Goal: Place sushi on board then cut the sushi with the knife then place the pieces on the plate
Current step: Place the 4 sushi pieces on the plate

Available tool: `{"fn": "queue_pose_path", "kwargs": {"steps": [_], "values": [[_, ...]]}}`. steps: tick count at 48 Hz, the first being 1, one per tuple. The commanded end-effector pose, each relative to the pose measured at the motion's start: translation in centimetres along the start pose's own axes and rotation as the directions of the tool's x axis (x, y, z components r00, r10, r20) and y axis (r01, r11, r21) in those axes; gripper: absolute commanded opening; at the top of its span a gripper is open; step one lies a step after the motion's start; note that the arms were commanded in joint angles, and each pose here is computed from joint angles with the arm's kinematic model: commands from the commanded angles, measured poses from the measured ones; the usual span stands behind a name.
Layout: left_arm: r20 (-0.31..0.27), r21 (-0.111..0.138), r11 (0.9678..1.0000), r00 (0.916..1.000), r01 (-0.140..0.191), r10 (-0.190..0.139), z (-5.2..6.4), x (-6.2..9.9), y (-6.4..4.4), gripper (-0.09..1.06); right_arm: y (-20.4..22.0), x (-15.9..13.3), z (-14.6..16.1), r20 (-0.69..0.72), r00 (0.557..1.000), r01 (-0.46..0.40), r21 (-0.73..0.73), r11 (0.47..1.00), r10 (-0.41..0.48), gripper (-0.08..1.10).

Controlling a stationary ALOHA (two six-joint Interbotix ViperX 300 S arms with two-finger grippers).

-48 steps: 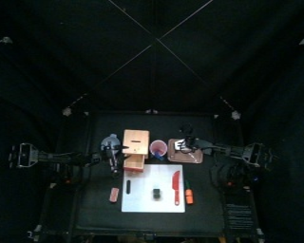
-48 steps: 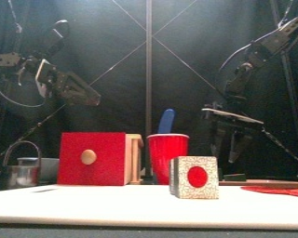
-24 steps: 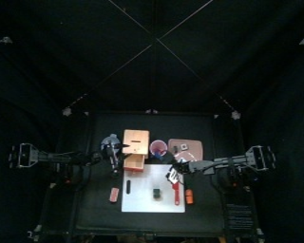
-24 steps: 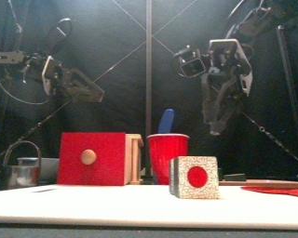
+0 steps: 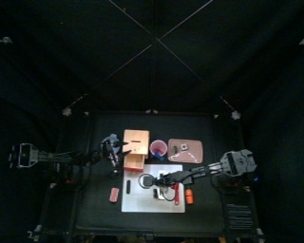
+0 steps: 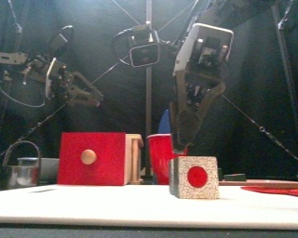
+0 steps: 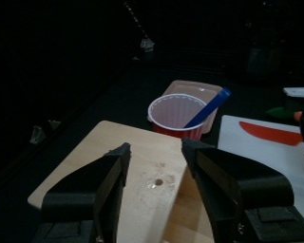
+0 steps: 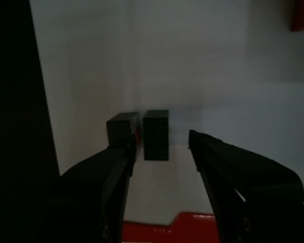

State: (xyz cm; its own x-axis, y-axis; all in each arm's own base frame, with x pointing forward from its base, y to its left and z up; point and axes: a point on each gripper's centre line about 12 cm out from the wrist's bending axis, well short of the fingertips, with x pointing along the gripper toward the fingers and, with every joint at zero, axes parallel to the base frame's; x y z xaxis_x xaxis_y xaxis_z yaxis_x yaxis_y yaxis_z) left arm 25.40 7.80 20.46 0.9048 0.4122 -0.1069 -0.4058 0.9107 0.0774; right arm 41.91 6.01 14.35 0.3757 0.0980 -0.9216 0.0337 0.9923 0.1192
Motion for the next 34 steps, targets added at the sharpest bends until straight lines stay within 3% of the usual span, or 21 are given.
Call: {"fn": "queue_pose_path", "kwargs": {"steps": [1,15,23,27,34], "values": [[0.016,0.0,1.0,0.9999,-0.003,0.003,0.4,0.2,0.0,0.84,0.0,-1.0,1.2,0.044,0.999,-0.007,0.003,1.0,0.007,0.84],[0.009,0.0,1.0,1.0,-0.002,0.002,0.2,0.0,0.0,0.84,-0.2,0.6,0.7,0.008,1.0,0.0,0.005,1.0,0.0,0.8],[0.003,0.0,1.0,1.0,-0.001,0.001,0.0,-0.1,0.0,0.84,-0.2,1.1,0.6,0.002,1.0,0.003,0.019,1.0,-0.003,0.59],[0.003,0.002,1.0,1.0,-0.001,0.001,0.0,-0.1,0.0,0.84,-0.3,-0.1,0.6,0.012,1.0,0.001,0.035,0.999,-0.002,0.52],[0.004,0.002,1.0,1.0,-0.002,0.002,0.0,-0.1,0.0,0.84,-2.8,-4.2,-1.7,-0.01,1.0,0.031,0.172,0.985,-0.03,0.52]]}}
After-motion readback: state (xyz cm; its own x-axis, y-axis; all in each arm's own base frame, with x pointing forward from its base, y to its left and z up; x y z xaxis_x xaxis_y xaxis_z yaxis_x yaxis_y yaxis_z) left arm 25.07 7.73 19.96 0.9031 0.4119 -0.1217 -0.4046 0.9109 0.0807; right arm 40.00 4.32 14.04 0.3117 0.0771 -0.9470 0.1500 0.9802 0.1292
